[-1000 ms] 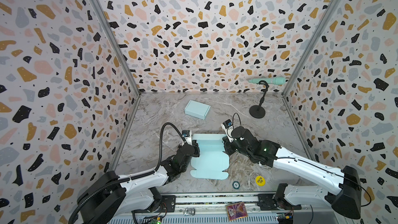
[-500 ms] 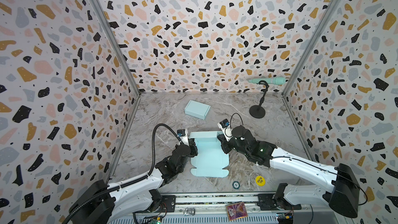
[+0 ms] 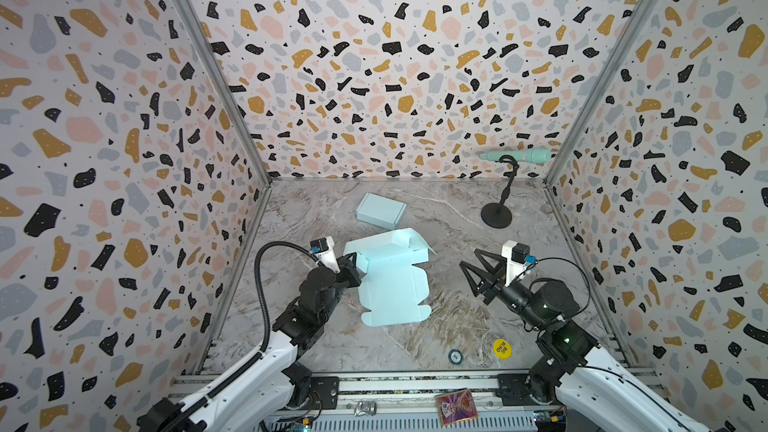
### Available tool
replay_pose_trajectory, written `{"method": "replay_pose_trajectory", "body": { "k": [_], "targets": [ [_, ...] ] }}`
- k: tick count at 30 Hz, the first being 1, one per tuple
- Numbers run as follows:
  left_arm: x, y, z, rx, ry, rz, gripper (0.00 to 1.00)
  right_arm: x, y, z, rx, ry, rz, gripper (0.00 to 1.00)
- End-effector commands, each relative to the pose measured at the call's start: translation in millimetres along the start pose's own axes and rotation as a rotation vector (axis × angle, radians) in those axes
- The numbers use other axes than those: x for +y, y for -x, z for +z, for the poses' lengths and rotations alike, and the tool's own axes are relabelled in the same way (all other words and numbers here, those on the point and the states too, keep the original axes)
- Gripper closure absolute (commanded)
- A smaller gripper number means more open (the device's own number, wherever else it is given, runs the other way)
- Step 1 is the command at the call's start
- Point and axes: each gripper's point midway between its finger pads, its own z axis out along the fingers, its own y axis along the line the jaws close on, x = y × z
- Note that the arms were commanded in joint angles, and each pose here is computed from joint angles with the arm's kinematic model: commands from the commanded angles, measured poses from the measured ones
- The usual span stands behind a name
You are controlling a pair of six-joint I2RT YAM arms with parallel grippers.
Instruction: Fold the paper box
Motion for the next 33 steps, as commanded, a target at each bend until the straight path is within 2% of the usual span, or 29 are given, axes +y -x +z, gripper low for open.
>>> {"method": "replay_pose_trajectory", "body": {
  "k": [1,11,33],
  "targets": [
    [-33.1,24.3,-6.5,-0.024,-0.148,-0.039,1.00,19.2,5.4,3.2,-0.045,0.136,0.029,0.33],
    [-55.4,25.7,-9.1,-0.015,-0.271,-0.042,1.00,30.6,2.8,31.2,-0.041,0.249,0.012,0.37],
    [-56.4,9.9,-2.0,0.036,-0.299,-0.038,1.00,54.9,1.8,72.9,-0.027,0.372,0.021,0.38]
  ]
}}
